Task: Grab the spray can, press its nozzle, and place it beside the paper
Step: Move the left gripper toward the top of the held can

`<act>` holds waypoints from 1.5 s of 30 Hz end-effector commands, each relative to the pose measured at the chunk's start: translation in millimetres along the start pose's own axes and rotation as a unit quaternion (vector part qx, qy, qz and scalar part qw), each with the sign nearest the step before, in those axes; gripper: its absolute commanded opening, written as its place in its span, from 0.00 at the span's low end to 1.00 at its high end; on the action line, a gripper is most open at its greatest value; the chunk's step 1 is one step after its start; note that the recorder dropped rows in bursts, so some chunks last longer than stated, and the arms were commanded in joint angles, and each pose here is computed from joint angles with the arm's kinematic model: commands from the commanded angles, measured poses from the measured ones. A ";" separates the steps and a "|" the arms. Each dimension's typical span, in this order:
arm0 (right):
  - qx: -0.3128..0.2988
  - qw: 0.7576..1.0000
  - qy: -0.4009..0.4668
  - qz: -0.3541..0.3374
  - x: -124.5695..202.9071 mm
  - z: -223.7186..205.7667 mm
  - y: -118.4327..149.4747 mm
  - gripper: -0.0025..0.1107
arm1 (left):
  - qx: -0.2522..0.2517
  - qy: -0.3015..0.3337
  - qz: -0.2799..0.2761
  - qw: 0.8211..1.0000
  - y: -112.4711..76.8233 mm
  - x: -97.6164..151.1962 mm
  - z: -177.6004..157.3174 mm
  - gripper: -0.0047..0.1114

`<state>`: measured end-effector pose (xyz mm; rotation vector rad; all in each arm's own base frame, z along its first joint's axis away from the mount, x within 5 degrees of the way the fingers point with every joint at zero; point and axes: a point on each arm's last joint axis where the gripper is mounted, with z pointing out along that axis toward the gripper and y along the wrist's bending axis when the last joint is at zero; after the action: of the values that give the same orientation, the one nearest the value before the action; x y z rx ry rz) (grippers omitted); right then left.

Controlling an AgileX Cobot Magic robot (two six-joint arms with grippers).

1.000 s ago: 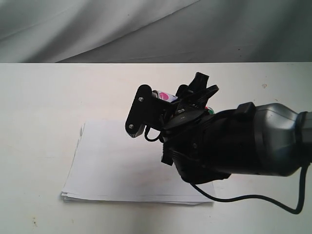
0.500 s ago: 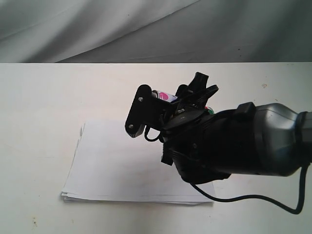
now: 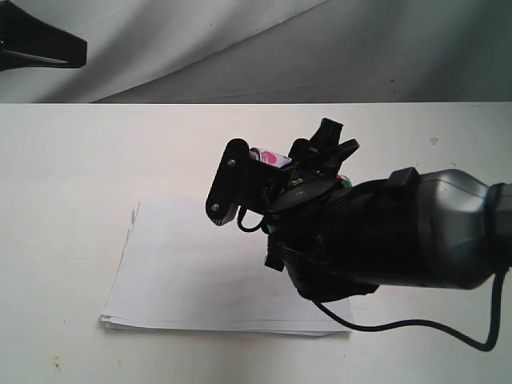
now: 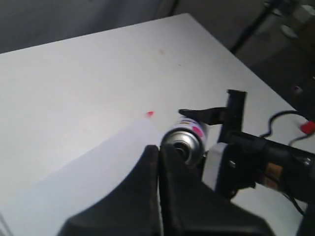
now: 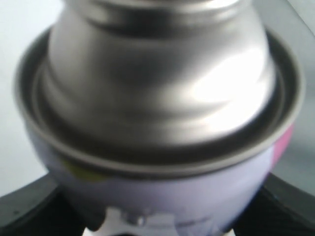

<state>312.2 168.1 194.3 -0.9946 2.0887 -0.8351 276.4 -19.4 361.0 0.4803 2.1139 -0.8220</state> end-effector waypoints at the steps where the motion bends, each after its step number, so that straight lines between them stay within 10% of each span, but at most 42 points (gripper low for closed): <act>1: 0.019 1.000 -0.007 -0.002 -3.0 -3.5 -6.8 0.02 | 0.079 -0.012 0.050 0.996 10.9 1.9 11.9 0.04; 14: 0.016 1.000 -0.004 -0.016 -2.6 -3.5 -6.4 0.02 | 0.139 -0.034 0.006 0.990 55.9 68.5 67.8 0.04; 45: 0.007 0.999 0.005 -0.038 -0.9 -3.5 -4.7 0.02 | 0.151 0.060 0.102 0.981 27.2 66.7 139.8 0.04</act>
<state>310.6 167.3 192.6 -1.0750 2.0940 -0.8657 327.5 -91.2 238.5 0.8840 1.9904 -0.9899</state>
